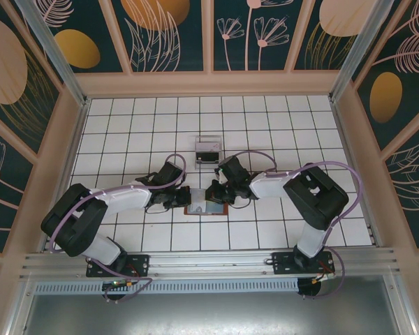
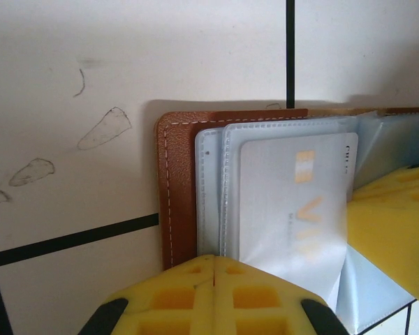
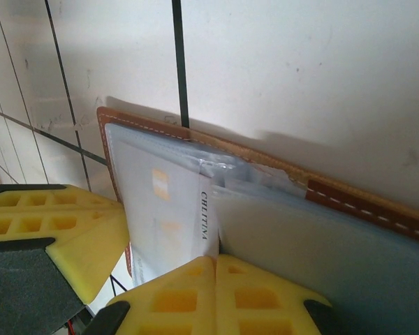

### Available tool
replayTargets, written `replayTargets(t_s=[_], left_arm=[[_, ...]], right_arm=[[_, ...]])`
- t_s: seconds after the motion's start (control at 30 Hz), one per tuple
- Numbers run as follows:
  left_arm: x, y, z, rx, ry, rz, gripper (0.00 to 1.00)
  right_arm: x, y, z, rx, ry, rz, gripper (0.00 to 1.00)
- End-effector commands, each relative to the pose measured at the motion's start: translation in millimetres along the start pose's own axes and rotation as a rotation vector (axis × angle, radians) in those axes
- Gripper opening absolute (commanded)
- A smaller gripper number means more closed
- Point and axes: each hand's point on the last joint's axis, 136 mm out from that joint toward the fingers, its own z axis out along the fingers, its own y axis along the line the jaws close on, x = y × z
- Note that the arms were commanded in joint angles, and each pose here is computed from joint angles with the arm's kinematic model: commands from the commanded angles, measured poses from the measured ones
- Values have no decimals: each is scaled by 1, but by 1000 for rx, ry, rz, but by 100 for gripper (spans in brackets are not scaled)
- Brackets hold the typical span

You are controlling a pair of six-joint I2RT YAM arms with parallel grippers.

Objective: Take the credit cards out of the card holder

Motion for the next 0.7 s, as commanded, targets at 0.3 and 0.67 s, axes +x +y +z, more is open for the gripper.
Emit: replayTargets(t_s=[0.3,0.67], left_arm=[[29,41,13,-148,95,-13,7],[30,43,13,-155,96,-13,7]], right_arm=[[10,-10,-16,45,2,24,5],[12,-16,-24,56,-13,38,4]])
